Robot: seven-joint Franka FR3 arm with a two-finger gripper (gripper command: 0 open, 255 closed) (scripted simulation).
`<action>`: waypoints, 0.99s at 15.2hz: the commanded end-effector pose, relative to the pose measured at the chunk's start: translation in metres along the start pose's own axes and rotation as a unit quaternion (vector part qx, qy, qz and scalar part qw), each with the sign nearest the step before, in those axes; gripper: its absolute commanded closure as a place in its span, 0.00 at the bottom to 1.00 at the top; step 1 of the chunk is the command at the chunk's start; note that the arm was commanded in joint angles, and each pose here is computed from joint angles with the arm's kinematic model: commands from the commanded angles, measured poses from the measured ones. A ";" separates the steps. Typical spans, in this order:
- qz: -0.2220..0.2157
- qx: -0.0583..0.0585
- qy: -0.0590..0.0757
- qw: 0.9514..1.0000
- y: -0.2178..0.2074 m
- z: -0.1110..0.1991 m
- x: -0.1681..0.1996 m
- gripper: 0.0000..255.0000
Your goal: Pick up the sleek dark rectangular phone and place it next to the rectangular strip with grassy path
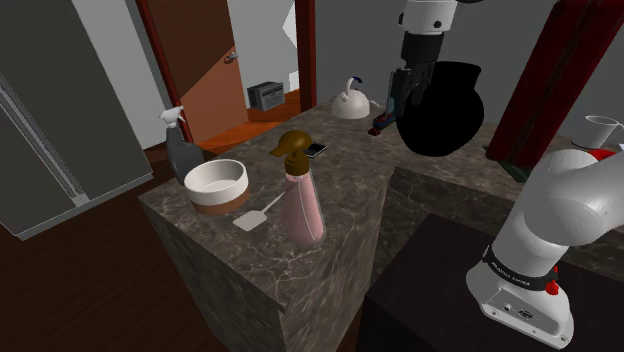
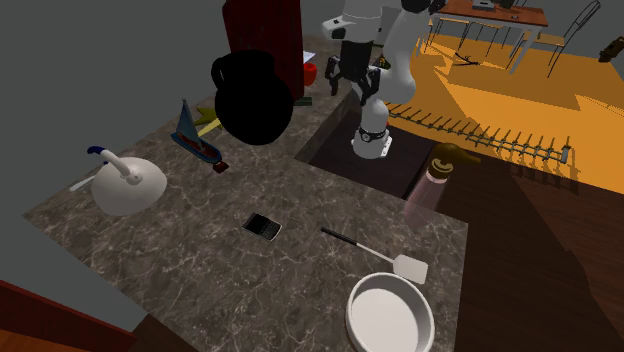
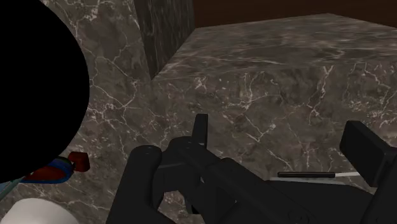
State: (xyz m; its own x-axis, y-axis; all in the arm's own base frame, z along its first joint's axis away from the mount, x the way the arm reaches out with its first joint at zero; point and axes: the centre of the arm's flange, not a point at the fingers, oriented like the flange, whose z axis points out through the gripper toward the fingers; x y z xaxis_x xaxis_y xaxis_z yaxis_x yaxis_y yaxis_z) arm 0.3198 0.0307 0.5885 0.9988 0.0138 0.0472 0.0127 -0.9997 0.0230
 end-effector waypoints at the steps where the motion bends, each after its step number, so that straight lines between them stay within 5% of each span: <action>1: 0.000 0.000 0.000 1.000 0.000 0.000 0.000 0.00; 8: 0.134 0.006 -0.004 0.991 -0.024 0.048 0.076 0.00; 15: 0.266 0.012 -0.009 0.964 -0.027 0.096 0.154 0.00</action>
State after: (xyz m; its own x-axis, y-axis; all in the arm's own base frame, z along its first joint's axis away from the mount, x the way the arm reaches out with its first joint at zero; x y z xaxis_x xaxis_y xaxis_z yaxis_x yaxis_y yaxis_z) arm 0.4677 0.0607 0.5081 0.8854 -0.4637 0.0324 -0.4634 -0.8860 -0.0184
